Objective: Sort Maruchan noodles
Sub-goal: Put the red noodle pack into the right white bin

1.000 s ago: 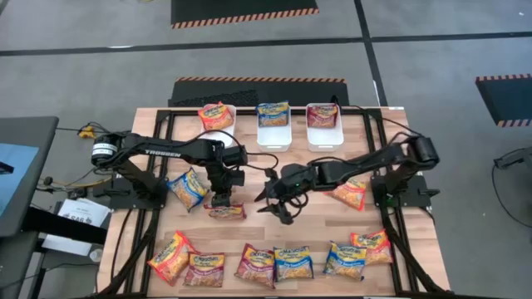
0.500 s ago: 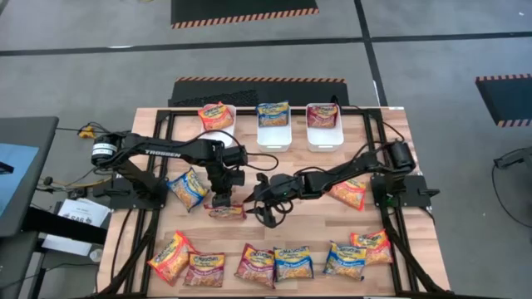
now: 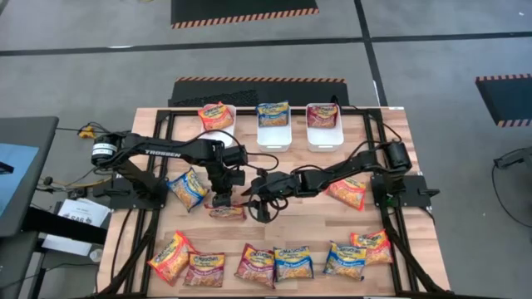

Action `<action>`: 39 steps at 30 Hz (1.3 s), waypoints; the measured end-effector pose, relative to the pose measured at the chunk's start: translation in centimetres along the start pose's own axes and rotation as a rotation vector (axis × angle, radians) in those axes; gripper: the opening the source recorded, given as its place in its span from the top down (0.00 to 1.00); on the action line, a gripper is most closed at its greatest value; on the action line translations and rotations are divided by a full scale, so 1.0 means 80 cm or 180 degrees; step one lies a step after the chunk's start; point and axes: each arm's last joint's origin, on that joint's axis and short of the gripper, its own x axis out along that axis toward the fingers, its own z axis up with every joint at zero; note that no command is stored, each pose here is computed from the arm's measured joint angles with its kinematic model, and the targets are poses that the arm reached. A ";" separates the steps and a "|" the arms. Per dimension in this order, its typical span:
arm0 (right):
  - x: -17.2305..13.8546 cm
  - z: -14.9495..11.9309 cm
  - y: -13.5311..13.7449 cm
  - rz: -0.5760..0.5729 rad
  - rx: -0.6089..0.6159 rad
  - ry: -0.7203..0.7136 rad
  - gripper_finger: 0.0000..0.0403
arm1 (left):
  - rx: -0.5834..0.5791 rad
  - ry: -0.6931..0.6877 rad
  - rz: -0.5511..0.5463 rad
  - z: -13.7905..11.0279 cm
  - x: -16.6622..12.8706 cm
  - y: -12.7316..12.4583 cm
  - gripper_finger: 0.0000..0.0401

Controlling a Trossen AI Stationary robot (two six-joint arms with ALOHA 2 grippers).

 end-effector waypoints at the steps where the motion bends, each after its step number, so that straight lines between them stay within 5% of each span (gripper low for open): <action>1: 0.003 -0.003 0.000 0.0019 0.0003 -0.0016 0.52 | 0.0001 -0.0001 0.0000 0.000 0.000 0.000 1.00; 32: 0.079 -0.035 0.012 0.0388 0.0183 0.0143 0.53 | 0.0014 -0.0025 0.0032 0.001 0.000 0.000 1.00; 39: 0.080 -0.023 0.013 0.0376 0.0255 0.0051 0.75 | 0.0015 -0.0024 0.0030 0.001 0.000 0.000 1.00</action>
